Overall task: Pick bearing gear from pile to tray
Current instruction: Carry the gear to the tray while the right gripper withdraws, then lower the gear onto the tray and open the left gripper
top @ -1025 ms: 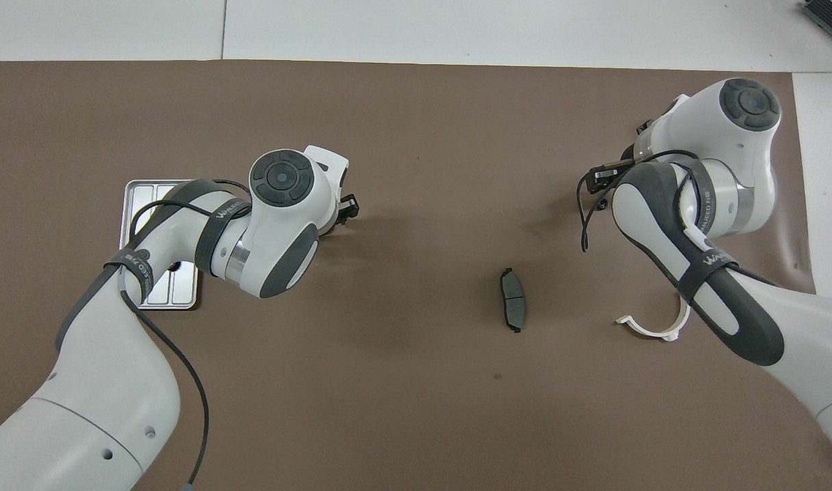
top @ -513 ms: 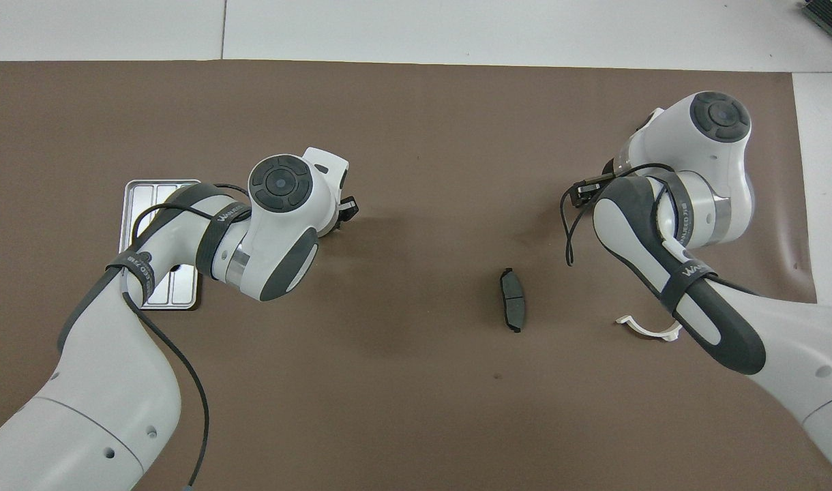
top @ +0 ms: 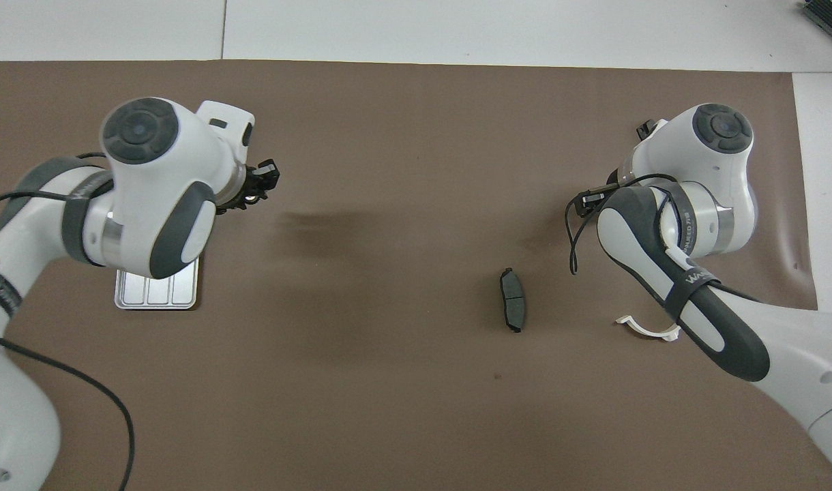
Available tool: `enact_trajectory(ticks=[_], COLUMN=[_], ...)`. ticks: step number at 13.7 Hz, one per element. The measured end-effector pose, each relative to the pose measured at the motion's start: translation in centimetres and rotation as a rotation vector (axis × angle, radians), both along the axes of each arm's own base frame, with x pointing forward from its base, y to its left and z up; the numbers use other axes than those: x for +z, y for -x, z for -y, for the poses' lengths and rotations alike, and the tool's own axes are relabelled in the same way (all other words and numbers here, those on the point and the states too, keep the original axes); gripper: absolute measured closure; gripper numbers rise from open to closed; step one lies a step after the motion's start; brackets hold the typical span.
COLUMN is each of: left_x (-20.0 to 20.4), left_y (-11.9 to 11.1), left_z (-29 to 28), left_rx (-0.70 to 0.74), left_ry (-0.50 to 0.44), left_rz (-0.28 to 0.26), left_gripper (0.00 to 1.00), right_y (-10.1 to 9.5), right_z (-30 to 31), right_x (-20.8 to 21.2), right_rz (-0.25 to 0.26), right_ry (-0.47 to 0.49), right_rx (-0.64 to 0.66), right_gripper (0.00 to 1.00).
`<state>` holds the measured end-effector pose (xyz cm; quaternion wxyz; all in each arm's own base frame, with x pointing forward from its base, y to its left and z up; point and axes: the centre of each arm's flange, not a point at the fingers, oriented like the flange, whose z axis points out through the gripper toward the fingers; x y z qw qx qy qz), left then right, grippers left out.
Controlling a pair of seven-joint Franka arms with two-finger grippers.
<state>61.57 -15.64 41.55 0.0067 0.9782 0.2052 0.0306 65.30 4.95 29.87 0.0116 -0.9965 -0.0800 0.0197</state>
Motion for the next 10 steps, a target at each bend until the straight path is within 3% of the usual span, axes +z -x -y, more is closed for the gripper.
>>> enact_trajectory(ticks=[2, 4, 7, 10], left_x=[3.4, 3.1, -2.1, -7.2], left_y=[0.5, 1.3, 3.9, 7.8], left_z=[-7.7, -14.4, -20.1, -19.3], left_rx=[-0.049, -0.103, -0.152, -0.169], left_ry=[0.016, 0.018, 0.013, 0.007], left_rz=[-0.041, -0.070, -0.053, -0.053], left_gripper=[0.65, 0.65, 0.65, 0.65], right_y=[0.0, 0.0, -0.3, -0.4], right_z=[0.8, 1.4, 1.7, 1.6], right_x=[-0.1, -0.1, 0.1, 0.0], right_rz=[-0.001, -0.001, 0.028, 0.050], right_ry=[0.000, 0.001, -0.003, -0.005], right_rx=[0.008, 0.004, 0.001, 0.001], right_gripper=[0.40, 0.41, 0.42, 0.45])
